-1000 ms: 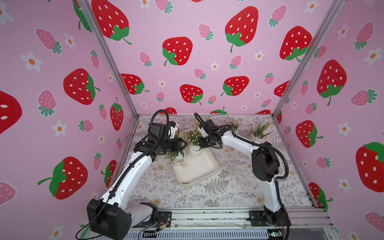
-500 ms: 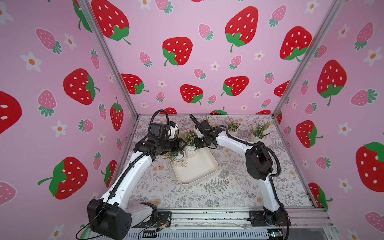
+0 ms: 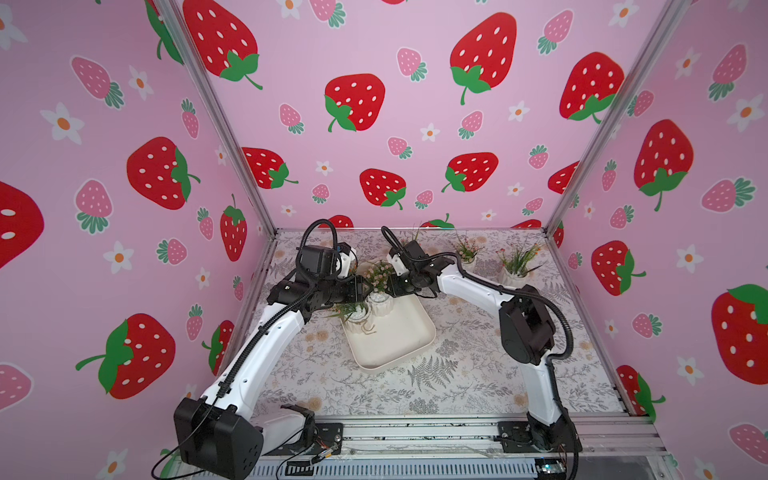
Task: Put the potted gypsophila into the storage box
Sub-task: Place the baby's breath potted plant at the storage box, then pick up the baby's breath potted plant from the center of the board, then place the baby's breath potted plant at the storage box.
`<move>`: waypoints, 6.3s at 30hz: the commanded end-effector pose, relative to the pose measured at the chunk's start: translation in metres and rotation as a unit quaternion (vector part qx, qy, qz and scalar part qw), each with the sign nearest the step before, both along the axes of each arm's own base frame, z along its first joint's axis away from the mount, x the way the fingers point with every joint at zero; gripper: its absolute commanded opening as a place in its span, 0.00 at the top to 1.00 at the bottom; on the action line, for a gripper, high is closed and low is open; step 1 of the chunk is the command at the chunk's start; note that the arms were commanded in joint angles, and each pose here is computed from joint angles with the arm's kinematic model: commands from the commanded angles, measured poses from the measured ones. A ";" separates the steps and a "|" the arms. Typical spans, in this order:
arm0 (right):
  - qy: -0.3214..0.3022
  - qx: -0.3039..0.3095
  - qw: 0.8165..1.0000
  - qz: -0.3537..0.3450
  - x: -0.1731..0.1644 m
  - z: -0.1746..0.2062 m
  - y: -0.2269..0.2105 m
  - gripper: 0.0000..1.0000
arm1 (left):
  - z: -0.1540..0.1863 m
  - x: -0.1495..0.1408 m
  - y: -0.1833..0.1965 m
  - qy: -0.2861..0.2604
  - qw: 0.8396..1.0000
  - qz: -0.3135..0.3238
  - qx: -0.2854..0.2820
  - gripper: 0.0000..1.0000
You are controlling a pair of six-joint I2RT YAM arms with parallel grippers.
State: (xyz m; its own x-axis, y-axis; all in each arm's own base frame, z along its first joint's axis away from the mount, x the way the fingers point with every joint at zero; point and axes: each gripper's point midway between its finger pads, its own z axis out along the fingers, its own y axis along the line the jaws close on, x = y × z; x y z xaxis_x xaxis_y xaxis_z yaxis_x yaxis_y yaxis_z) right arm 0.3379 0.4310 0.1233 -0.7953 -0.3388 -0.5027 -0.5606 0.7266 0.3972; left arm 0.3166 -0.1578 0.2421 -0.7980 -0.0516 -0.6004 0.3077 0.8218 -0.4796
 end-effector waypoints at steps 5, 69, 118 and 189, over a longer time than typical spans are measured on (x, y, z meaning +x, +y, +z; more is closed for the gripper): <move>-0.076 0.023 0.997 -0.008 -0.015 0.056 -0.049 0.69 | 0.013 0.000 -0.001 -0.012 1.000 -0.006 -0.006 0.54; -0.010 -0.034 0.988 -0.148 0.186 -0.025 -0.097 0.72 | 0.021 0.002 -0.006 -0.086 0.996 -0.002 -0.003 0.50; -0.096 0.031 0.978 -0.180 0.145 0.085 -0.133 1.00 | 0.022 0.000 -0.008 -0.082 0.997 -0.005 -0.008 0.49; -0.023 0.028 0.995 0.090 -0.007 0.028 -0.064 1.00 | 0.020 -0.005 -0.015 -0.084 0.996 -0.016 0.006 0.49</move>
State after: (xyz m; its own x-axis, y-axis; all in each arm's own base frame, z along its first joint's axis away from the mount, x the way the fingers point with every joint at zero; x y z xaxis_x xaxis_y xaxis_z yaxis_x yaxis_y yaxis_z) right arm 0.3177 0.3567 0.1315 -0.7260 -0.4723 -0.4998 -0.6803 0.5995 0.4216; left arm 0.3116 -0.1699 0.2561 -0.7020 -0.0352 -0.7114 0.3856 0.8209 -0.4212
